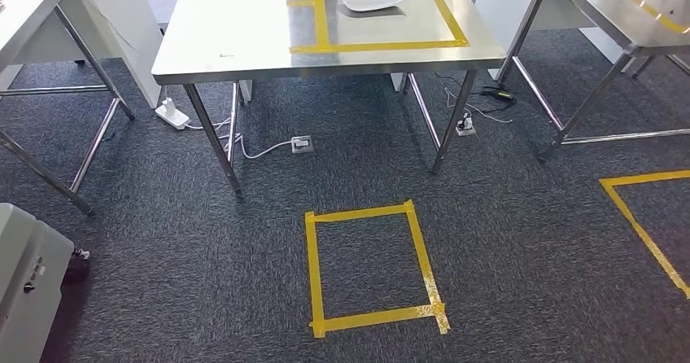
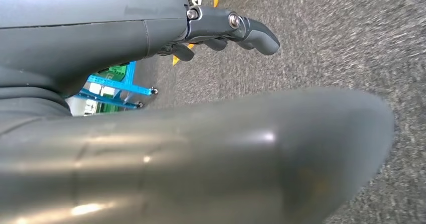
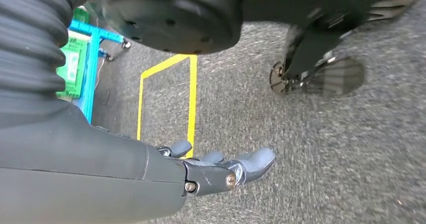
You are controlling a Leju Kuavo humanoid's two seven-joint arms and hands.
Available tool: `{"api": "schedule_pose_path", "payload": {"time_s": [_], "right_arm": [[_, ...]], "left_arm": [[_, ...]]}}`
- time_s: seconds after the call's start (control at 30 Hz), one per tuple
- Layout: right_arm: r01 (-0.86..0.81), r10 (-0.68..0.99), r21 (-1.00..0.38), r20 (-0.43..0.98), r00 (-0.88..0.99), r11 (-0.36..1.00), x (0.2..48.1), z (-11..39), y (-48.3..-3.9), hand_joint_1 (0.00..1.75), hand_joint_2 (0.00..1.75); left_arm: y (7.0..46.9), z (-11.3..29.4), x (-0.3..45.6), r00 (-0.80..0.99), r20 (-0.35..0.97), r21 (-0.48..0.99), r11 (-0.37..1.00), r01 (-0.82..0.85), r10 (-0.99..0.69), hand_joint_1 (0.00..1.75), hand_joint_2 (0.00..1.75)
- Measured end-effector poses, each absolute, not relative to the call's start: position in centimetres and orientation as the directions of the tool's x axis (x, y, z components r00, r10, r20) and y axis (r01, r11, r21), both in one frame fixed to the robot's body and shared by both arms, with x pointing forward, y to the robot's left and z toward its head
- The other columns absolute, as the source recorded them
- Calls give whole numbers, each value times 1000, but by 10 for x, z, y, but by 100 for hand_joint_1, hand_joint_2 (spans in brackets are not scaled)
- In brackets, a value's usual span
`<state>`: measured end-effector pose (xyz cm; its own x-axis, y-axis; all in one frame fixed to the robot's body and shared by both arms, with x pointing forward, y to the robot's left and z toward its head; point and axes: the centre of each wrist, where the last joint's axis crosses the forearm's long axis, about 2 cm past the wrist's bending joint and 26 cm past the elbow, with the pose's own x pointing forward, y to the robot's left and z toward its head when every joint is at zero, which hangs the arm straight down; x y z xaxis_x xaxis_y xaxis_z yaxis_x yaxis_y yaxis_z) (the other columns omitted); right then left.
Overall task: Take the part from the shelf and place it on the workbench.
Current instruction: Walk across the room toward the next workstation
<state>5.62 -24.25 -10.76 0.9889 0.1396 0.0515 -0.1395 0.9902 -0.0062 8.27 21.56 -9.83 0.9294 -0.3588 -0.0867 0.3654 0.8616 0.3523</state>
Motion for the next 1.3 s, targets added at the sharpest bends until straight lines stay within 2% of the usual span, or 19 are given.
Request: {"api": "schedule_pose_path", "payload": {"time_s": [0.07, 0.23, 0.43, 0.47, 0.57, 0.6, 0.73, 1.1, 1.3], "right_arm": [[-153, 153, 3, 58, 987, 988, 56, -108, -243, 0, 175], [-175, 172, 22, 92, 981, 984, 58, -107, -240, 0, 175], [-171, 165, 18, 183, 969, 985, 72, -105, -243, 0, 175], [-162, 156, 15, 205, 966, 987, 77, -104, -244, 0, 175], [-136, 130, 8, 261, 957, 991, 89, -101, -248, 0, 44], [-128, 121, 7, 273, 954, 992, 91, -101, -251, 0, 0], [-95, 89, 9, 288, 954, 995, 82, -102, -259, 0, 0], [-10, 7, 12, 235, 972, 1000, 18, -111, -280, 0, 0], [16, -19, 11, 230, 973, 1000, 2, -112, -285, 0, 0]], "left_arm": [[212, -98, 83, 933, -83, 343, 869, 357, -350, 0, 175], [213, -101, 66, 932, -109, 331, 872, 362, -345, 0, 175], [228, -109, 12, 939, -210, 299, 896, 328, -273, 0, 175], [230, -110, 3, 939, -230, 294, 901, 318, -256, 0, 131], [238, -111, -18, 940, -272, 286, 915, 284, -207, 0, 0], [240, -111, -22, 941, -280, 284, 920, 271, -191, 0, 0], [249, -112, -28, 952, -284, 292, 935, 199, -114, 0, 0], [276, -111, 0, 981, -167, 318, 947, -39, 96, 0, 0], [284, -110, 11, 978, -124, 306, 944, -121, 166, 0, 0]]}}
